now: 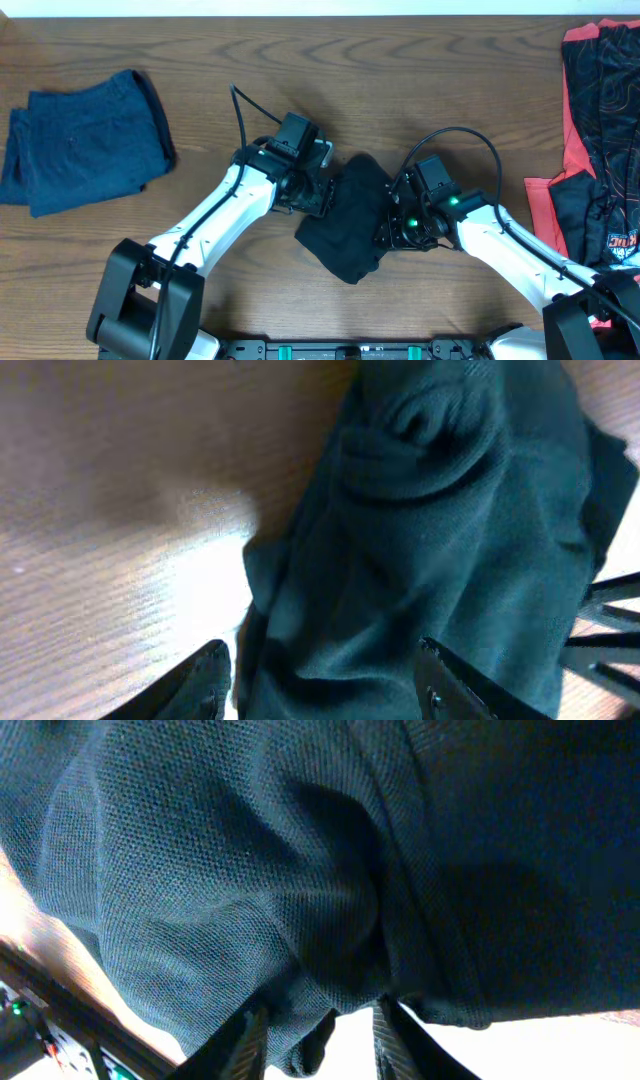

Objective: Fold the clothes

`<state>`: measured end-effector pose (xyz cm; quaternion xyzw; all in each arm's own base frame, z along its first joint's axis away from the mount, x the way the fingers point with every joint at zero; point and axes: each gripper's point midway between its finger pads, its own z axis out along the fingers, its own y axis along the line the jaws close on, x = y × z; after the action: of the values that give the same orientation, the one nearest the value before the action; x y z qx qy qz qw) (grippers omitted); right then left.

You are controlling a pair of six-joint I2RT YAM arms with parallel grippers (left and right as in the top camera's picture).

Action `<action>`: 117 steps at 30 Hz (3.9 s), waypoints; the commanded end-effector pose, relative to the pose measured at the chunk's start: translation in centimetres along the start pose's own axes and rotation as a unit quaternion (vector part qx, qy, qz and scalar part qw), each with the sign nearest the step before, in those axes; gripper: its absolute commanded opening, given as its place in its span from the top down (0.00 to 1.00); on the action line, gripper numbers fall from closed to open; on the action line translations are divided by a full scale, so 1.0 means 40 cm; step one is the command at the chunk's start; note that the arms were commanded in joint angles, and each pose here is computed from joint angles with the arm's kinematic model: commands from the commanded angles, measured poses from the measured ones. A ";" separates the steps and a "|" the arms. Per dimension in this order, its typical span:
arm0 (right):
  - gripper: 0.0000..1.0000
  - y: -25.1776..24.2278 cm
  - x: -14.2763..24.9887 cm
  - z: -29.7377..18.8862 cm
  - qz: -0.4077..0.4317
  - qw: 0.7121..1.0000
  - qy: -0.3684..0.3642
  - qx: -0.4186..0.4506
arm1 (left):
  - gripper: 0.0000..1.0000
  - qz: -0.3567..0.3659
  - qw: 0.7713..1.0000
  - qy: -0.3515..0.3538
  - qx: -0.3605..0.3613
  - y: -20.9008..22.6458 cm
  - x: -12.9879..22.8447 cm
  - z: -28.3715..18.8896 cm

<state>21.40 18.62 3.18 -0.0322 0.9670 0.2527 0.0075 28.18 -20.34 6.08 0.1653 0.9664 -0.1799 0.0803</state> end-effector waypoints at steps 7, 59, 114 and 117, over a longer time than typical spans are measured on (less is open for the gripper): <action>0.82 0.009 0.016 0.005 0.006 1.000 0.011 -0.010 | 0.39 0.002 0.999 0.052 -0.001 0.015 0.058 0.075; 0.99 -0.207 0.025 -0.040 0.084 0.968 -0.035 0.232 | 0.40 0.003 0.997 0.080 -0.007 0.026 0.093 0.133; 0.99 -0.098 -0.153 -0.014 0.000 0.988 -0.106 0.116 | 0.57 -0.001 0.998 -0.050 0.026 -0.015 -0.029 0.090; 0.99 -0.129 -0.140 0.017 0.009 0.987 -0.084 0.135 | 0.56 -0.006 0.999 -0.047 -0.003 0.019 -0.031 0.126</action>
<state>27.47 14.64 1.00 -0.0005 0.9868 0.1203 0.1080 29.85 -22.62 2.97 0.1441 0.9589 -0.2071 0.1299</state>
